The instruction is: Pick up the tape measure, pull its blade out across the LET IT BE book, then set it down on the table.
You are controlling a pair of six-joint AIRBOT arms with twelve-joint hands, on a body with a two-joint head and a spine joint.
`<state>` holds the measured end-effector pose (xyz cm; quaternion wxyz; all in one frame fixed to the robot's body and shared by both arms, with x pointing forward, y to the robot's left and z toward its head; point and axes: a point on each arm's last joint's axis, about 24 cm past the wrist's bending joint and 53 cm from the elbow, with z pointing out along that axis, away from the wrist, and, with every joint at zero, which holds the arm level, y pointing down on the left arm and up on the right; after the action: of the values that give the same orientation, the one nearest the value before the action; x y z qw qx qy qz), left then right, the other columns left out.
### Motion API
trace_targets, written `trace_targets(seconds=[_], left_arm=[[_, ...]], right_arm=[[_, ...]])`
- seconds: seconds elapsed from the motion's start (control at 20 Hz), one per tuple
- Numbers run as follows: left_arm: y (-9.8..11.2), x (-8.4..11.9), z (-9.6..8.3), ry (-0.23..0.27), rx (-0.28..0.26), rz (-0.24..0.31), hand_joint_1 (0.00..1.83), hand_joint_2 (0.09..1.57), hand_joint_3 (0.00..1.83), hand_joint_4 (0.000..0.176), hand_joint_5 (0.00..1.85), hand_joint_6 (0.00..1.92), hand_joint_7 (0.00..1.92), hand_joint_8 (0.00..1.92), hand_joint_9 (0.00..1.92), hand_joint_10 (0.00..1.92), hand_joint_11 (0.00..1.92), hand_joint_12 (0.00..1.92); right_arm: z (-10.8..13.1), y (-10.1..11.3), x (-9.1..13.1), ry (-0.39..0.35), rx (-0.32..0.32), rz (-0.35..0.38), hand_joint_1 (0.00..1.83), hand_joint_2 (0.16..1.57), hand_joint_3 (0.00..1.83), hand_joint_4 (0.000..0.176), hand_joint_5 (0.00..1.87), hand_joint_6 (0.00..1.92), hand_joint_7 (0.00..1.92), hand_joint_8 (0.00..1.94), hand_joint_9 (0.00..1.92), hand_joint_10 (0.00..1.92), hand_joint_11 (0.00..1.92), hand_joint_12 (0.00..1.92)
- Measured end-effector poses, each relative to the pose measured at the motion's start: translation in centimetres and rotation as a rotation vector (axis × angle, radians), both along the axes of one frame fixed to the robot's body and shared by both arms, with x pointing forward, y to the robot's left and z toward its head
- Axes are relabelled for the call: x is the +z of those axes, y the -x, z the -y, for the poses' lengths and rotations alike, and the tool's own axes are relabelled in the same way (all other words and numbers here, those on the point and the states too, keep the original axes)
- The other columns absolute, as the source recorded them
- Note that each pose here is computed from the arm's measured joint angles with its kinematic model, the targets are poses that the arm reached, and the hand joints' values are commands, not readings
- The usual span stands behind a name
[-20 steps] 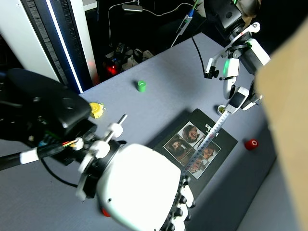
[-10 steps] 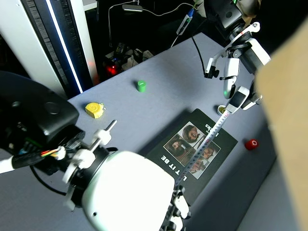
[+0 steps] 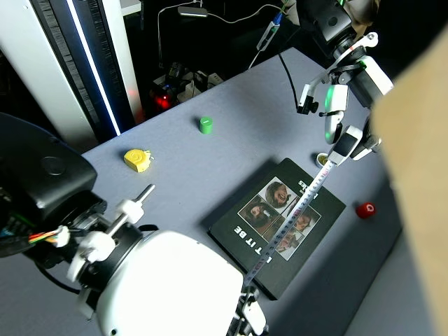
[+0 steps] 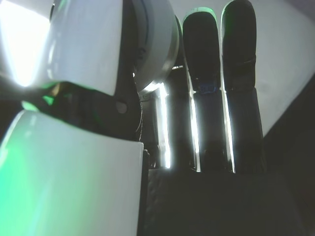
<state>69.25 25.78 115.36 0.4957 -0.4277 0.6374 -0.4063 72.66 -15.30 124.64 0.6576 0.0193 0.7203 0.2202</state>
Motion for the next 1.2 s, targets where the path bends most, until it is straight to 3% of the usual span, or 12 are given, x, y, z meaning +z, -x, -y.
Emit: trace_targets(seconds=[0.65,0.7,0.75,0.8,0.85,0.9,0.95,1.0,1.1,1.2], left_arm=[[0.1,-0.2,0.0,-0.005,-0.001,-0.005,1.38,1.08,0.00,0.000,1.09,0.67,1.00,0.90,0.96,1.20,0.85,0.93],[0.1,-0.2,0.0,-0.006,-0.001,-0.004,1.38,1.08,0.00,0.000,1.09,0.67,1.00,0.90,0.96,1.20,0.84,0.93],[0.1,-0.2,-0.1,-0.006,-0.001,-0.003,1.38,1.08,0.00,0.000,1.09,0.67,1.00,0.90,0.96,1.20,0.84,0.93],[0.1,-0.2,-0.1,-0.006,-0.001,-0.003,1.38,1.08,0.00,0.000,1.08,0.67,1.00,0.90,0.96,1.19,0.84,0.93],[0.1,-0.2,-0.1,-0.013,-0.001,-0.001,1.38,1.08,0.00,0.000,1.08,0.67,1.01,0.90,0.95,1.20,0.84,0.93],[0.1,-0.2,-0.3,-0.016,0.007,0.001,1.38,1.08,0.00,0.000,1.08,0.67,1.01,0.90,0.95,1.20,0.84,0.93],[0.0,-0.1,-0.8,-0.021,0.019,0.005,1.38,1.08,0.00,0.000,1.08,0.67,1.01,0.90,0.95,1.20,0.85,0.93],[0.0,0.1,-1.1,-0.024,0.025,0.009,1.38,1.08,0.00,0.000,1.08,0.67,1.01,0.90,0.95,1.20,0.85,0.93],[-0.1,0.3,-1.3,-0.032,0.028,0.019,1.38,1.08,0.00,0.000,1.08,0.67,1.00,0.90,0.96,1.19,0.85,0.93],[0.0,0.0,-1.4,-0.047,0.021,0.014,1.38,1.08,0.00,0.000,1.08,0.67,1.00,0.91,0.97,1.19,0.85,0.93]], right_arm=[[0.2,0.0,0.0,0.001,-0.003,0.001,1.33,1.22,0.00,0.000,0.67,1.36,0.81,1.21,0.72,1.52,0.54,1.53],[0.2,0.0,0.0,0.001,-0.003,0.001,1.02,1.29,0.00,0.000,0.65,1.47,0.69,0.75,0.61,0.90,0.42,1.45],[0.2,0.0,0.0,0.001,-0.003,0.001,1.02,1.29,0.00,0.000,0.65,1.47,0.69,0.75,0.61,0.90,0.42,1.45],[0.2,0.0,0.0,0.002,-0.003,0.001,0.80,1.15,0.00,0.000,0.46,0.29,0.58,0.13,0.49,0.34,0.18,1.28],[0.3,0.0,0.1,0.005,-0.006,0.004,0.73,1.11,0.00,0.000,0.44,0.11,0.48,0.03,0.41,0.16,0.05,1.21],[0.5,-0.1,0.1,0.005,-0.014,0.007,0.73,1.11,0.00,0.000,0.44,0.11,0.48,0.03,0.41,0.16,0.05,1.21],[0.8,-0.3,0.2,0.006,-0.025,0.012,0.55,1.09,0.00,0.000,0.25,0.00,0.23,0.00,0.20,0.01,0.00,0.81],[1.0,-0.3,0.3,0.007,-0.031,0.015,0.55,1.09,0.00,0.000,0.25,0.00,0.23,0.00,0.20,0.01,0.00,0.81],[0.6,-0.3,0.3,0.006,-0.025,0.013,0.31,1.03,0.00,0.003,0.02,0.00,0.03,0.00,0.02,0.00,0.00,0.40],[-0.1,0.1,0.1,0.001,-0.005,0.006,0.27,1.02,0.00,0.003,0.00,0.00,0.01,0.00,0.00,0.00,0.00,0.31]])
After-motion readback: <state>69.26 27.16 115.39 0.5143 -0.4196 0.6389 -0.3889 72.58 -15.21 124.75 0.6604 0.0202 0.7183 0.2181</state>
